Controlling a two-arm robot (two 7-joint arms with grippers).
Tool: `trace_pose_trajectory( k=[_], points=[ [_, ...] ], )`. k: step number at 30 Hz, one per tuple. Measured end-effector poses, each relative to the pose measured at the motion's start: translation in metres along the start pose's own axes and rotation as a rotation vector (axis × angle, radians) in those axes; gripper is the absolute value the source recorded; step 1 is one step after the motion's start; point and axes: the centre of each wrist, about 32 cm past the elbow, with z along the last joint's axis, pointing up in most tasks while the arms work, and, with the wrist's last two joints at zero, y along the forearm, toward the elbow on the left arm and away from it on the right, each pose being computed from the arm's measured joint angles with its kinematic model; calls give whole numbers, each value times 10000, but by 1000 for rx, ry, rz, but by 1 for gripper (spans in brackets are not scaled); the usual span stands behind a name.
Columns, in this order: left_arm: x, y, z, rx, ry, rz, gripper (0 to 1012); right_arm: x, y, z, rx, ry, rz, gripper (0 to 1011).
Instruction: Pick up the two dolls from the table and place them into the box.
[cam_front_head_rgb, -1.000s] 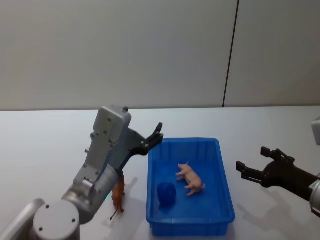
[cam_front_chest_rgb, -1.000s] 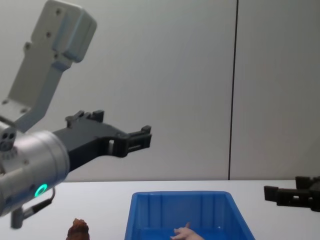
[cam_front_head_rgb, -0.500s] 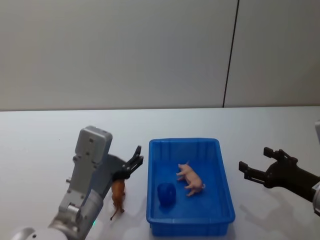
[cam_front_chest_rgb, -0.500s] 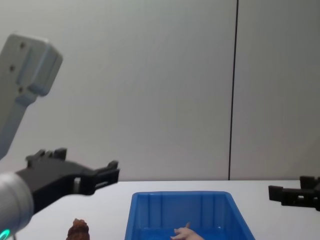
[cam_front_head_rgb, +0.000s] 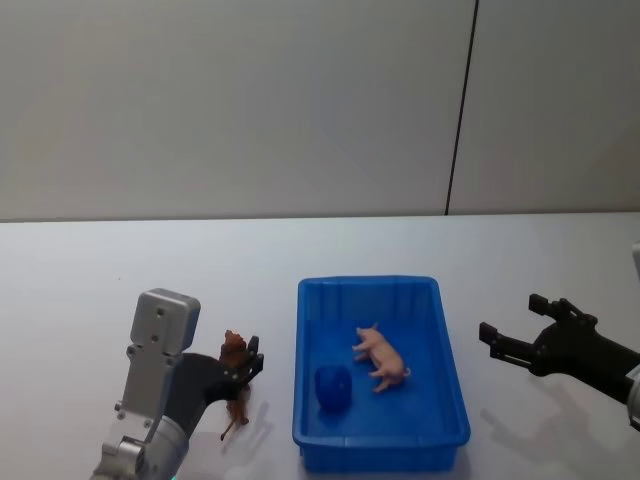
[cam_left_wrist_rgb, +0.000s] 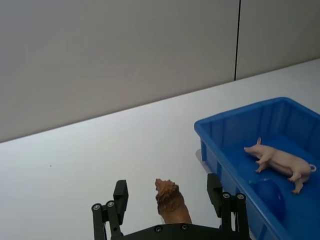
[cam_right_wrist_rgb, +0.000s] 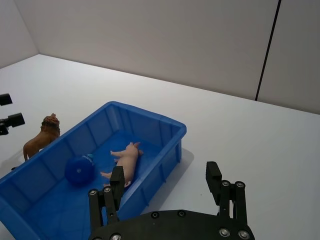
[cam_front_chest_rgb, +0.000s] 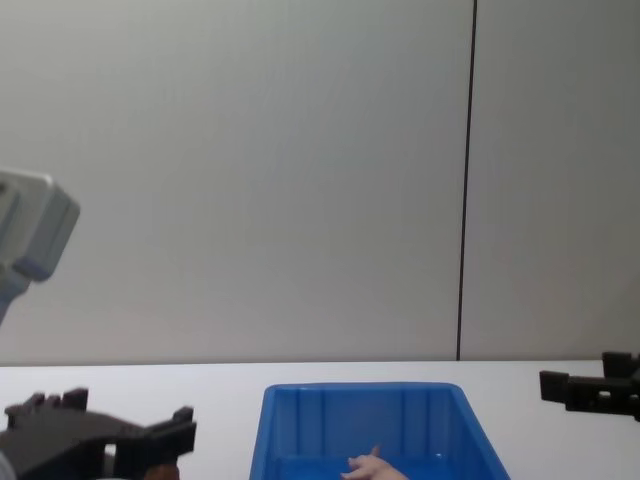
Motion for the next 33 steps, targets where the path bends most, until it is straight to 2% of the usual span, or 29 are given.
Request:
trace_pose_trajectory(
  k=[9,15,17,26,33],
  points=[
    [83,-56,-95,69,9,-31,1001,1,-3,1,0,0,0,1001],
    [167,-156,-134,105,9,-56,1001,2,-5,0,0,0,0,1001],
    [176,-166,-136,108,9,-58,1001,2,-5,0,0,0,0,1001],
    [289,-319,-154,131,5,-82,1001,2,-5,0,0,0,0,1001],
    [349,-417,-193,148,15,-95,1000,2,-5,-1,0,0,0,1001]
  ],
)
